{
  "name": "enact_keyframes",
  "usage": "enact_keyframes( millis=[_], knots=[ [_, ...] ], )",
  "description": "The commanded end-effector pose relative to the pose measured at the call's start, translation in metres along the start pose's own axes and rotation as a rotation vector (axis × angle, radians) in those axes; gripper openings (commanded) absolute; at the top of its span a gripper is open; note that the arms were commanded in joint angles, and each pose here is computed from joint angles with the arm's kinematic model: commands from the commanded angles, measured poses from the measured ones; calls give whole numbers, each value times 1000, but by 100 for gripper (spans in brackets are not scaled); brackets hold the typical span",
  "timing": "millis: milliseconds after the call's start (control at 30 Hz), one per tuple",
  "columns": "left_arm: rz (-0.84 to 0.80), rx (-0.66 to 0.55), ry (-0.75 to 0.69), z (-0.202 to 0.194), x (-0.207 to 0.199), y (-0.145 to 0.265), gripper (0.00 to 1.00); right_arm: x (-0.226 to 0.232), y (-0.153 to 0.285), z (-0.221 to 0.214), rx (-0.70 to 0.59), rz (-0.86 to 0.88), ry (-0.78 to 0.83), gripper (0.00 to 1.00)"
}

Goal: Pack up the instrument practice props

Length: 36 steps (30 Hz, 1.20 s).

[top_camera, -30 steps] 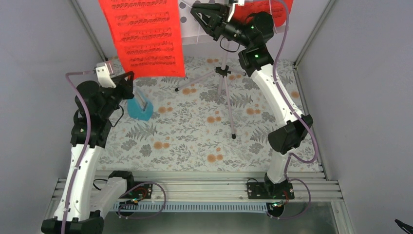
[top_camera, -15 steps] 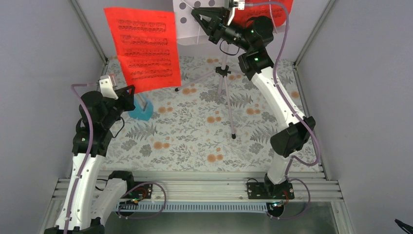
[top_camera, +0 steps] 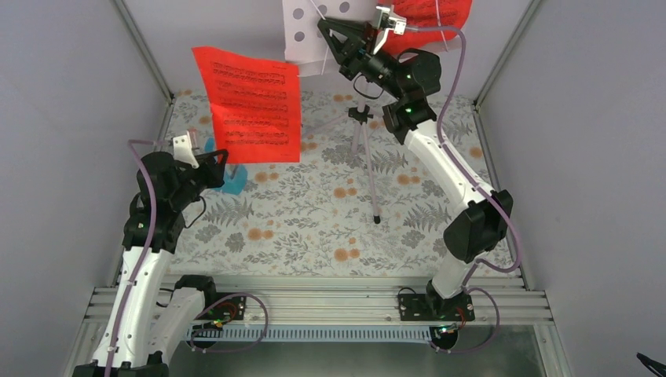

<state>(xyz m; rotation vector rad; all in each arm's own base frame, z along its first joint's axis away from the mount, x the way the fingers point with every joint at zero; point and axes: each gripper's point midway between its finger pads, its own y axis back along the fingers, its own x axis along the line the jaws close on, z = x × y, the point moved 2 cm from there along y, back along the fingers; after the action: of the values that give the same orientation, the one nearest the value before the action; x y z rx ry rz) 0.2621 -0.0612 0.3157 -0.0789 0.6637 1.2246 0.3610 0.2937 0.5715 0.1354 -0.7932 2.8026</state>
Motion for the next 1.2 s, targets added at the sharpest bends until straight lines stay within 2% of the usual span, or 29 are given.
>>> enact_keyframes(
  millis=[0,200,233,300,400,600,700,900,1167],
  knots=[
    [-79,40,-12,-7,-11,0,2,-12,6,0,-43,-72,-42,4],
    [-172,162,-10,-30,-17,-10,2,-22,9,-4,-47,-135,-80,4],
    [-166,176,-6,-34,-15,-11,3,-22,9,-4,-46,-139,-82,6],
    [-146,197,4,-42,-8,-13,2,-22,10,-5,-43,-145,-84,18],
    [-139,249,42,-60,0,-18,2,-16,15,-1,-58,-146,-71,27],
    [-142,340,135,-96,15,-31,2,0,26,8,-74,-143,-35,66],
    [-120,403,167,-115,26,-37,2,7,31,10,-74,-135,-14,79],
    [-70,518,230,-156,49,-50,2,16,41,7,-55,-148,10,89],
    [-30,527,247,-162,61,-62,2,29,49,9,-19,-150,79,96]
  ],
)
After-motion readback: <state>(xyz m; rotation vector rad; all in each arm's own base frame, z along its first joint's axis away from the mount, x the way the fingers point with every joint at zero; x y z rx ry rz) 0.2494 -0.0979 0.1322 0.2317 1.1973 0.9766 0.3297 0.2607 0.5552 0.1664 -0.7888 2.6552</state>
